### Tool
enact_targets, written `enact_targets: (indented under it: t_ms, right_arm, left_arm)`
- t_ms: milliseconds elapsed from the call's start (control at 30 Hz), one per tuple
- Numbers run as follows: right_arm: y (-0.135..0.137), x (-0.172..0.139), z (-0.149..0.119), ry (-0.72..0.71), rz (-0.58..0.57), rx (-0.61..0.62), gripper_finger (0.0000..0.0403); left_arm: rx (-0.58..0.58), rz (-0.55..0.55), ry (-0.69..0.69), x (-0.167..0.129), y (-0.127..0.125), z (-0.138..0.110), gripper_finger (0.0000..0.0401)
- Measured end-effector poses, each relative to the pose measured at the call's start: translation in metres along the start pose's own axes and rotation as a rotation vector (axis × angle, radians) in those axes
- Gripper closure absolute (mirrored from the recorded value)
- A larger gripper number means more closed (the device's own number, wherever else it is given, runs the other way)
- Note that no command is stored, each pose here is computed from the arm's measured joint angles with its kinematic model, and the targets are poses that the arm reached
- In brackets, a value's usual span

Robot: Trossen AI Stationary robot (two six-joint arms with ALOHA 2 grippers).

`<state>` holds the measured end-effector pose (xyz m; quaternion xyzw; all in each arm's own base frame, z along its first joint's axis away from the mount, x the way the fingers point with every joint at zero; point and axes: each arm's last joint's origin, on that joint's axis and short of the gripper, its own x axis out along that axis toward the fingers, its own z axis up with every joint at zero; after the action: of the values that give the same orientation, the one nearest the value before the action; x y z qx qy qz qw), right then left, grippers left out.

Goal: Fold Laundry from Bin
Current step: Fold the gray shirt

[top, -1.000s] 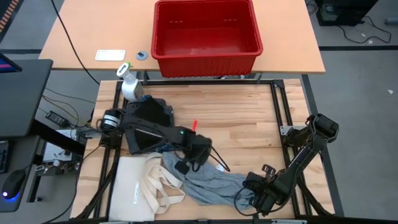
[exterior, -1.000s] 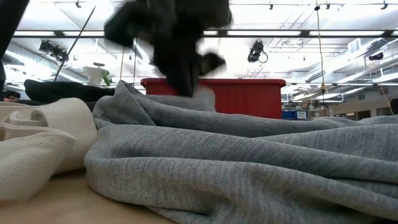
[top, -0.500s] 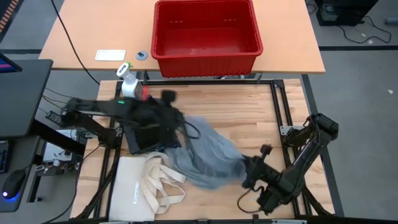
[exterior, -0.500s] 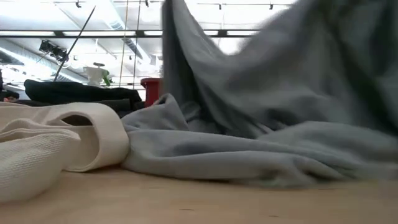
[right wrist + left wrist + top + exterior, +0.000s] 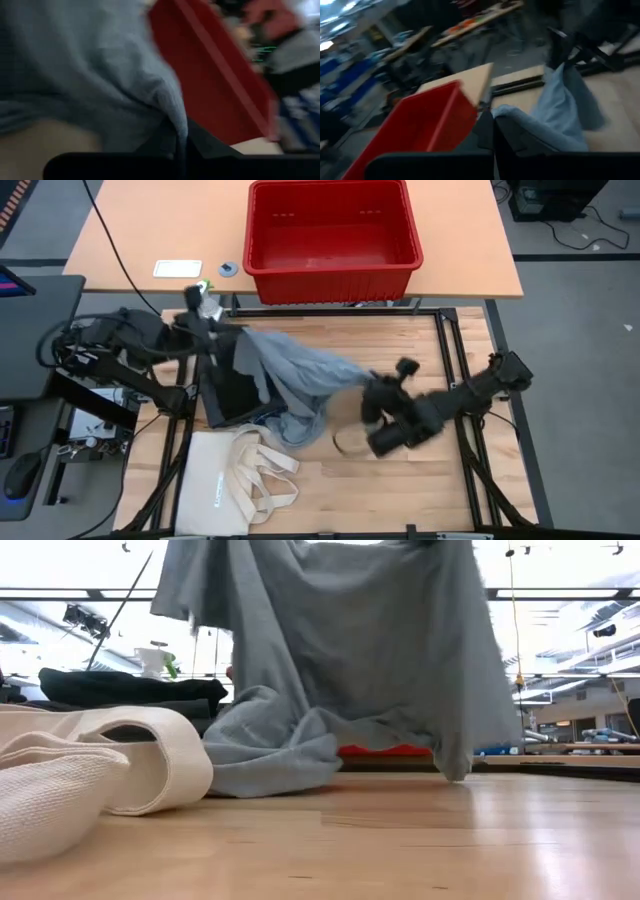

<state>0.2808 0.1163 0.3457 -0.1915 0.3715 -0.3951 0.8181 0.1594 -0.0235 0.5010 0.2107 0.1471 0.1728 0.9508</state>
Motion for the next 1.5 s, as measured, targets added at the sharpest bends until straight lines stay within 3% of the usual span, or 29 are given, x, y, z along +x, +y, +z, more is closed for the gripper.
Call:
enact_targets:
  t_ms: [167,267,400,467,667,867,1067,1367,1500]
  right_arm:
    - [-0.030,0.056,0.018,0.015,-0.246,-0.024,0.0389]
    - [-0.053,0.095,0.025,0.106,-0.351,-0.116,0.0388]
    - [-0.097,0.134,0.029,0.170,-0.628,-0.173,0.0387]
    - [-0.119,0.141,0.033,0.184,-0.728,-0.146,0.0390]
    - [-0.189,0.129,0.057,0.195,-0.819,0.076,0.0390]
    - [-0.226,0.060,0.084,0.072,-0.768,0.189,0.0390]
    - [-0.223,-0.007,0.095,-0.080,-0.613,0.148,0.0391]
    - [-0.200,-0.099,0.099,-0.353,-0.317,0.095,0.0382]
    - [-0.183,-0.134,0.095,-0.464,-0.190,0.039,0.0382]
  left_arm:
    - [-0.018,0.163,0.023,-0.014,0.017,-0.005,0.0394]
    - [-0.028,0.207,0.035,-0.016,0.023,-0.007,0.0389]
    - [-0.023,0.300,0.079,-0.011,0.031,-0.009,0.0388]
    - [0.024,0.345,0.093,-0.010,0.035,-0.009,0.0387]
    - [0.085,0.460,-0.015,-0.011,0.050,0.008,0.0386]
    - [0.098,0.502,-0.169,-0.018,0.058,0.024,0.0386]
    - [0.148,0.491,-0.238,-0.023,0.056,0.031,0.0386]
    - [0.156,0.186,-0.734,-0.046,0.044,0.054,0.0386]
    - [0.137,0.122,-0.827,-0.053,0.038,0.059,0.0386]
